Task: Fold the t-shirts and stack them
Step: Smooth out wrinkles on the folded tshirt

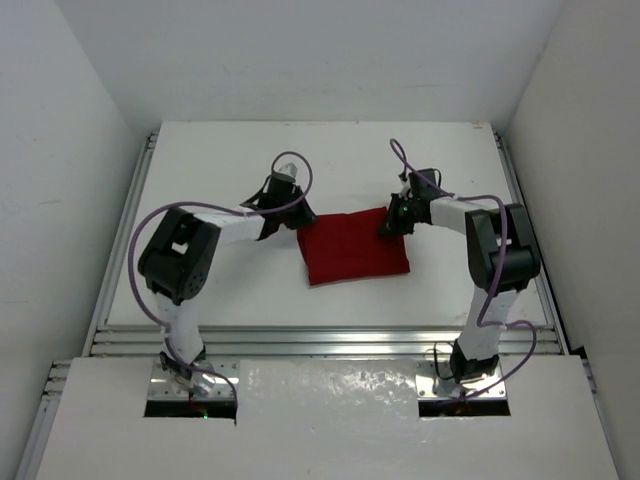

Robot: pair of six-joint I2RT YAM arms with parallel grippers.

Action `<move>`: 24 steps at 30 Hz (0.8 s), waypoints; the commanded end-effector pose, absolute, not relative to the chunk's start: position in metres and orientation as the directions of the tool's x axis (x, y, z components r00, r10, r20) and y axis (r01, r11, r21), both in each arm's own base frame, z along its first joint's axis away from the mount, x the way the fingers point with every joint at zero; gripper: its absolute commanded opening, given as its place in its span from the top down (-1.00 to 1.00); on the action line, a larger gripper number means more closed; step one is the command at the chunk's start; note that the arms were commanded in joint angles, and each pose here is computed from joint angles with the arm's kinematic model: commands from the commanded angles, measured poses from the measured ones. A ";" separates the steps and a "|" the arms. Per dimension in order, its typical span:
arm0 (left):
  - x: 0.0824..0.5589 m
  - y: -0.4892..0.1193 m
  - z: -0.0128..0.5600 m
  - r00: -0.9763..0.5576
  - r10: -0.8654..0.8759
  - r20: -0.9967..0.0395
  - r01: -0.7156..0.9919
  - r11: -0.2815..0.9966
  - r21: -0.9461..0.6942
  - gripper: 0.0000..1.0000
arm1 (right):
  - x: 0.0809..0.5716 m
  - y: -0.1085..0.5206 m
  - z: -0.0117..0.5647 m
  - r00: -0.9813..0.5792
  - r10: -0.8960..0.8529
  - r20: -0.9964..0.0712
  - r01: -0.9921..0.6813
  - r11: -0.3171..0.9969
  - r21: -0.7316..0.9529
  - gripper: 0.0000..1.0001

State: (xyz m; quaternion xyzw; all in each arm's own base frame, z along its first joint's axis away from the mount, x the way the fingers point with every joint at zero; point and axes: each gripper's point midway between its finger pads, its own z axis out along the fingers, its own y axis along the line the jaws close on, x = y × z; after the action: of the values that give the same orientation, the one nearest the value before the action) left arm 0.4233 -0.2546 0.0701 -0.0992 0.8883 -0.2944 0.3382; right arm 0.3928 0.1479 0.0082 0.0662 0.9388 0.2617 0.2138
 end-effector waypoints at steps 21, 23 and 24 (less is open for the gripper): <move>0.407 -0.163 0.090 -0.653 -0.485 -0.582 -0.218 0.856 -0.468 -0.99 | 0.416 0.108 0.090 -0.853 0.153 -0.499 -0.016 0.948 0.318 -0.98; 0.395 -0.161 0.067 -0.669 -0.505 -0.545 -0.245 0.842 -0.480 -0.99 | 0.423 0.120 0.080 -0.861 0.127 -0.492 -0.059 0.937 0.344 -0.98; 0.393 -0.159 0.064 -0.663 -0.517 -0.542 -0.251 0.835 -0.490 -0.99 | 0.425 0.129 0.077 -0.861 0.101 -0.498 -0.094 0.931 0.352 -0.98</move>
State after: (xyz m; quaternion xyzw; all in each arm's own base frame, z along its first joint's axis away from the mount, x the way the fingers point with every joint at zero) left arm 0.4211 -0.1732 0.1271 -0.1793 0.8621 -0.2206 0.4194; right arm 0.4324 0.1182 0.1074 0.0337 0.9342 0.1801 0.3062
